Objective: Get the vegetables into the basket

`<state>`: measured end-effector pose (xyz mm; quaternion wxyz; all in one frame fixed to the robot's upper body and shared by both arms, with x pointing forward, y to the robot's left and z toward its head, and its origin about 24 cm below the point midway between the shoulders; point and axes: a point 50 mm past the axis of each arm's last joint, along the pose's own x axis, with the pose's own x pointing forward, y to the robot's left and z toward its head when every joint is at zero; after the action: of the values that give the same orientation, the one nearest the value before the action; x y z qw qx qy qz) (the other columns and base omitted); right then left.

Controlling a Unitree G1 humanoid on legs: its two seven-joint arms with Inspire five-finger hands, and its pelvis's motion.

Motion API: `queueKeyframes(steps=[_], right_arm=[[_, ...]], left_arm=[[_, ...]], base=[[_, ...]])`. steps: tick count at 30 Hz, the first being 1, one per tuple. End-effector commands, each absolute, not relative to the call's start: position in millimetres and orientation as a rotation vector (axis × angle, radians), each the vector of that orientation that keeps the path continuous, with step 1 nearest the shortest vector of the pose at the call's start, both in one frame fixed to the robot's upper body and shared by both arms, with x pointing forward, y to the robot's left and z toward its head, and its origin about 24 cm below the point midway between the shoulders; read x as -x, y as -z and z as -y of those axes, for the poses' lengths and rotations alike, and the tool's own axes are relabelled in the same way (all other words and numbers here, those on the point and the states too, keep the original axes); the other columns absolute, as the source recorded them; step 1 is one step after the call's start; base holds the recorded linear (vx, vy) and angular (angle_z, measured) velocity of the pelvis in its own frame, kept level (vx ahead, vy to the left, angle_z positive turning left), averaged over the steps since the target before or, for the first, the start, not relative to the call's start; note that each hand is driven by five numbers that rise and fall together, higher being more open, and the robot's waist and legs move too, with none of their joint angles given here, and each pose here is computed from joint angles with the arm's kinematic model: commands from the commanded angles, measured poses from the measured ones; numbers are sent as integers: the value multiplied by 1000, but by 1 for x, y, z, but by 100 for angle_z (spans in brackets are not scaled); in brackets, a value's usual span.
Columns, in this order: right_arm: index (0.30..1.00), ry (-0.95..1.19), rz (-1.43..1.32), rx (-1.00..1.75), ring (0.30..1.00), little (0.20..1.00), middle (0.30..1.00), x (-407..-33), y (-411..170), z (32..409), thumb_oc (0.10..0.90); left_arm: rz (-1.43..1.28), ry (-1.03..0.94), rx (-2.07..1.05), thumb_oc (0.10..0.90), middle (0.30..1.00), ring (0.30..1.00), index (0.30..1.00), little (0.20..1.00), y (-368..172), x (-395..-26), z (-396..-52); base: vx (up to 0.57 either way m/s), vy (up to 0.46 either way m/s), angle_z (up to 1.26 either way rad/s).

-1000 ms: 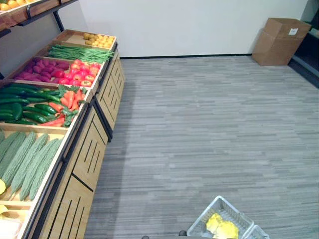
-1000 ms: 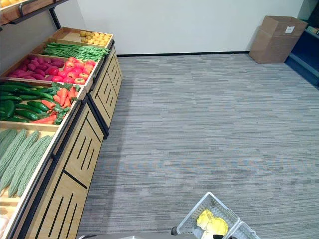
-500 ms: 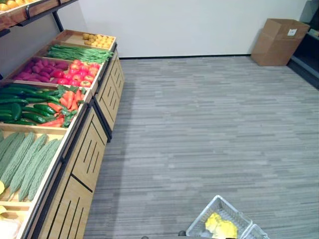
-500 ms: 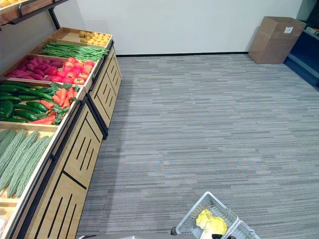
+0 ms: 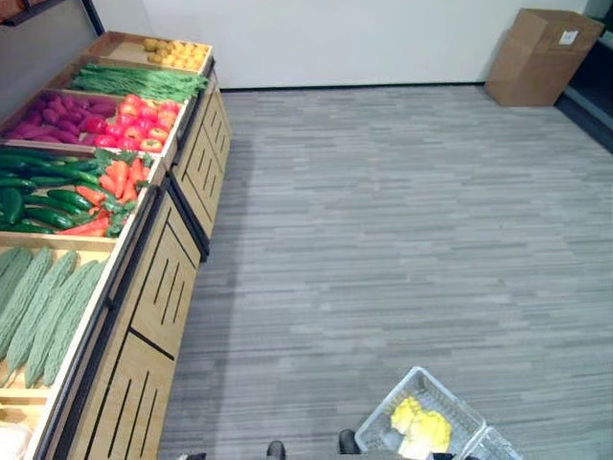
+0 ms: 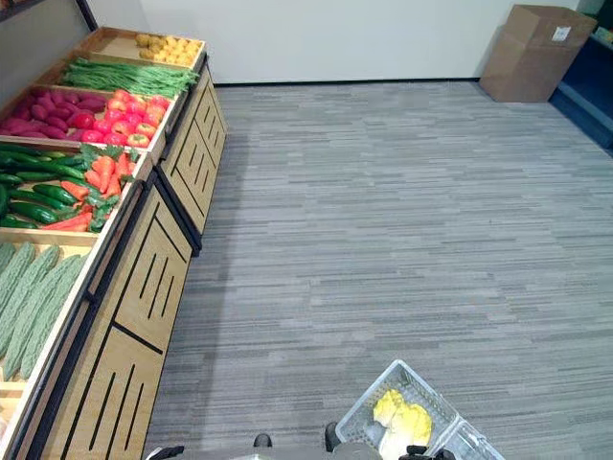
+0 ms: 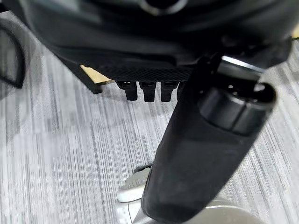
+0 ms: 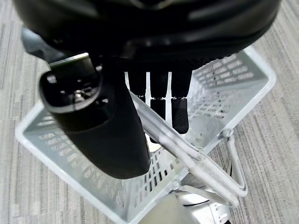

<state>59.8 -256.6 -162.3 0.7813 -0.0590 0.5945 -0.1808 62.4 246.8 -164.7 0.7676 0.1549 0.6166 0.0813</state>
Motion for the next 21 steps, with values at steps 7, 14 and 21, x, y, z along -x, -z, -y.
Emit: queueKeyframes(steps=[7, 14, 21], right_arm=[[300, 365, -1378, 190, 300, 300, 300, -31, 162, 269, 400], [300, 380, -1396, 222, 300, 300, 300, -25, 160, 277, 400], [300, 382, -1425, 206, 300, 300, 300, -18, 161, 275, 400]], left_arm=[[-1260, -225, -216, 900, 1000, 1000, 1000, 1000, 164, -84, -233], [-1289, -189, -212, 900, 1000, 1000, 1000, 1000, 170, -73, -216], [-1343, -219, -199, 900, 1000, 1000, 1000, 1000, 172, -57, -220]], base=[[96, -153, 0], [417, 57, -6], [587, 200, -62]])
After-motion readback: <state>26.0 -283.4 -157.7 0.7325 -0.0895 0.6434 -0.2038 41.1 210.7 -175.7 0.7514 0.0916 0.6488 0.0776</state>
